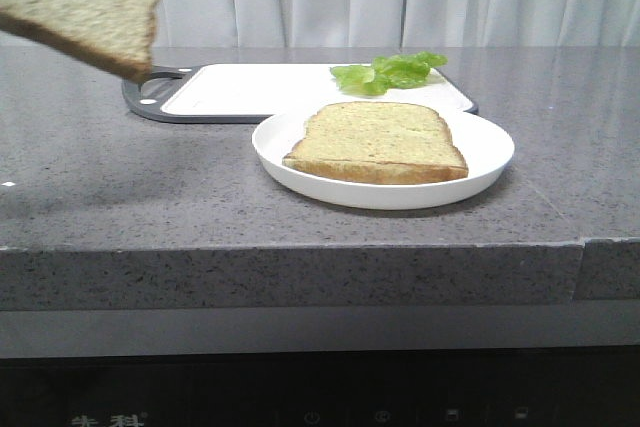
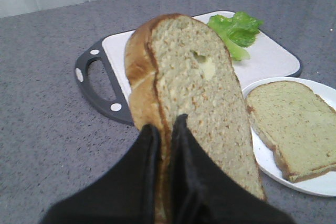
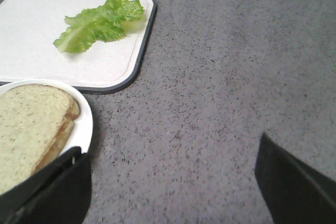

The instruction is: Left arm grabs bread, right arm adds lettuce

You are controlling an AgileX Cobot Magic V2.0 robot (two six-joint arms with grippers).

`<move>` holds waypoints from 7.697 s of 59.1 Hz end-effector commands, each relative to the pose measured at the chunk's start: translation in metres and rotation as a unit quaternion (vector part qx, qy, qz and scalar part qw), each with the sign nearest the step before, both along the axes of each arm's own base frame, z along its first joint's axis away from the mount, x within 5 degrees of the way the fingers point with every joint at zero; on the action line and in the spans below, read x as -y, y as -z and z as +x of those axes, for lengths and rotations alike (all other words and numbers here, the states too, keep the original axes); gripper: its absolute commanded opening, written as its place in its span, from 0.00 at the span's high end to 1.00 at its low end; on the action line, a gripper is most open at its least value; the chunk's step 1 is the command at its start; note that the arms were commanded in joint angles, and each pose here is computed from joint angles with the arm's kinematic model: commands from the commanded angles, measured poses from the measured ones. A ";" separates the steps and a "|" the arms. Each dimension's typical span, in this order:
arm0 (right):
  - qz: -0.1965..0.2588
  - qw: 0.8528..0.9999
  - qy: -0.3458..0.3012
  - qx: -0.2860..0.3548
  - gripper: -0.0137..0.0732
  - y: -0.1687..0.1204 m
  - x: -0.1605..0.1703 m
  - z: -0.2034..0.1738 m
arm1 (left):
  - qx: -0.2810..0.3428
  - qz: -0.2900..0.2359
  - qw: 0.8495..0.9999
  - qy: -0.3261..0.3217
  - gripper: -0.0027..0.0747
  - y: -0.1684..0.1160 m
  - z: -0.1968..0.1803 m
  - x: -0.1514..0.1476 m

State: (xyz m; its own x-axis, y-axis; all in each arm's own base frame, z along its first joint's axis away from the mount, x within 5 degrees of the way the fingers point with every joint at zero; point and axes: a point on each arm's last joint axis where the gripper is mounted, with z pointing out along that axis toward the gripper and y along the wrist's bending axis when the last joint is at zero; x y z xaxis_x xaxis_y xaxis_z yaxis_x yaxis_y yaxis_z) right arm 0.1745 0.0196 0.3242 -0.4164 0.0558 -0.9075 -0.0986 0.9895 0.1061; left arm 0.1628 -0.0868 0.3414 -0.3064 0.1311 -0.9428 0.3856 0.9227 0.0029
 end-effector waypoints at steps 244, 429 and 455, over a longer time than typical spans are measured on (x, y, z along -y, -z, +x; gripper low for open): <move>-0.006 0.970 -0.213 0.114 0.89 -0.049 -0.078 0.001 | 0.029 -0.052 0.998 -0.038 0.99 0.005 -0.025 -0.022; 0.042 0.951 -0.158 0.262 0.91 0.005 -0.006 -0.131 | -0.013 -0.093 0.987 0.128 0.99 -0.072 0.051 0.049; 0.042 0.951 -0.159 0.262 0.91 0.005 -0.006 -0.131 | 0.108 -0.098 0.984 0.098 0.99 -0.009 -0.065 -0.021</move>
State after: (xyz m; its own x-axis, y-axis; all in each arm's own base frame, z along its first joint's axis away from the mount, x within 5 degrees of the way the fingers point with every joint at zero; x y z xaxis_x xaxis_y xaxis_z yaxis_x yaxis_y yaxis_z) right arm 0.0434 0.0281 0.3050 0.0100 0.0424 -0.9991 -0.4748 0.8795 0.0325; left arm 0.1123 -0.0766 0.3432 -0.1990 0.0434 -0.9790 0.5838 0.8077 -0.0828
